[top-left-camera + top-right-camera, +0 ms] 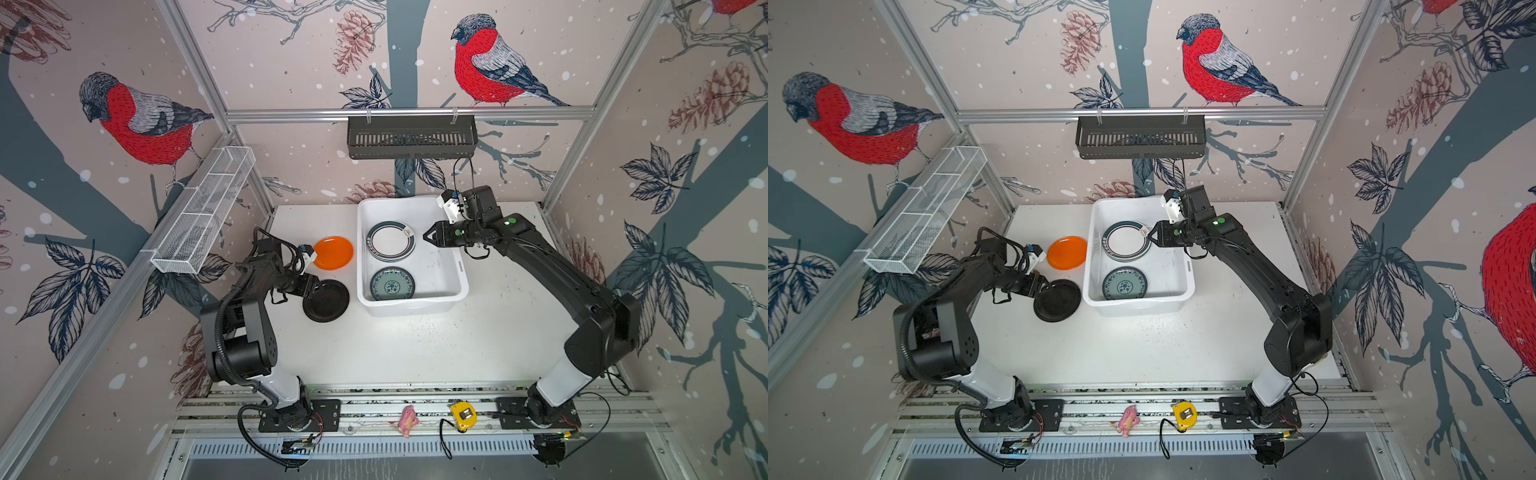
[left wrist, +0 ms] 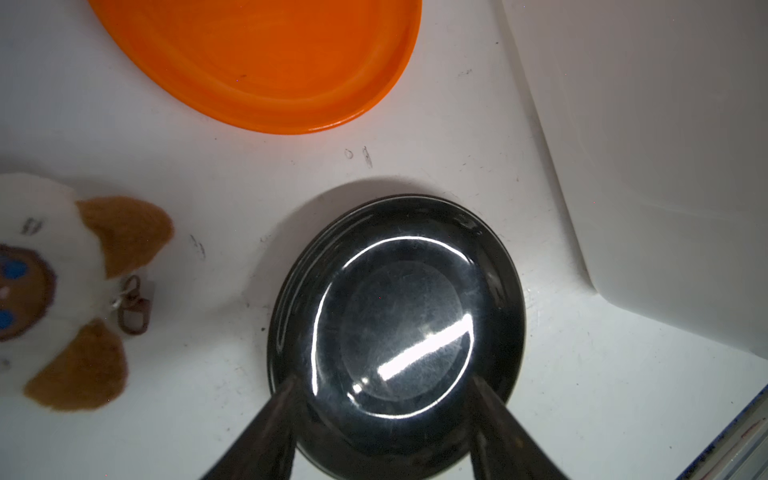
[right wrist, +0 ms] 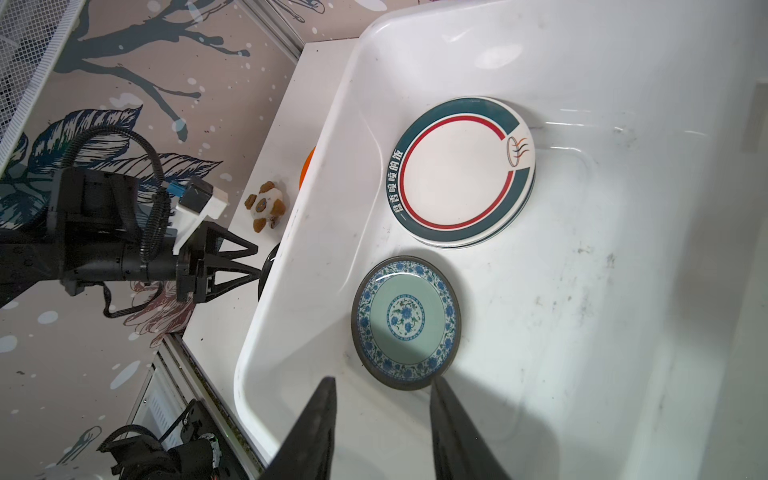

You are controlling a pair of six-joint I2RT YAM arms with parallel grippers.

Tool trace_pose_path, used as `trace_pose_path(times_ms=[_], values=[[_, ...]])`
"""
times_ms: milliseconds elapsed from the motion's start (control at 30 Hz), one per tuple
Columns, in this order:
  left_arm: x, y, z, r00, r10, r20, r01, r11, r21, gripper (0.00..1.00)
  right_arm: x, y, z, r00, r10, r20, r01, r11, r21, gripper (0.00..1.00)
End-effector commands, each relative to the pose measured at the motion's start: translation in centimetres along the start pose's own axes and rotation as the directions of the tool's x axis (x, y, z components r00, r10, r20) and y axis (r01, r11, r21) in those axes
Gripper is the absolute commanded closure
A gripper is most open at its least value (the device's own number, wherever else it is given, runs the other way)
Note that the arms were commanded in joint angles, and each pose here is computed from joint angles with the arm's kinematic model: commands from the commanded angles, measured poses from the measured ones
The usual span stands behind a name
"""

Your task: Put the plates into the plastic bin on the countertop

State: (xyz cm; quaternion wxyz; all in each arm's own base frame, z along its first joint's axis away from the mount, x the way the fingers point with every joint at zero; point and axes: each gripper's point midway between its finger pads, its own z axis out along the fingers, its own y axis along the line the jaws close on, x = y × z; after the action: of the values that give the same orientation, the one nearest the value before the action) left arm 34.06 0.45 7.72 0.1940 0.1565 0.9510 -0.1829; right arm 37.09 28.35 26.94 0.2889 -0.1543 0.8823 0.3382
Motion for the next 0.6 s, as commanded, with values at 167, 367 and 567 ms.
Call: trace_pose_path(times_ms=[167,367,567], values=[[0.0,2.1,1.3,0.999,0.023,-0.024,-0.024,0.999,-0.038,0.4,-0.4,0.4,-1.3,0.998,0.012,0.058,-0.012,1.0,-0.006,0.6],[0.2,3.6,1.5,0.999,0.015,-0.029,-0.017,0.997,-0.081,0.39,-0.3,0.1,-1.1,0.998,0.022,0.059,-0.022,1.0,-0.007,0.6],[1.4,3.2,2.9,0.997,0.02,-0.078,-0.02,1.0,-0.004,0.4,-0.4,0.2,-0.7,0.998,0.027,0.055,-0.026,0.999,-0.021,0.6]])
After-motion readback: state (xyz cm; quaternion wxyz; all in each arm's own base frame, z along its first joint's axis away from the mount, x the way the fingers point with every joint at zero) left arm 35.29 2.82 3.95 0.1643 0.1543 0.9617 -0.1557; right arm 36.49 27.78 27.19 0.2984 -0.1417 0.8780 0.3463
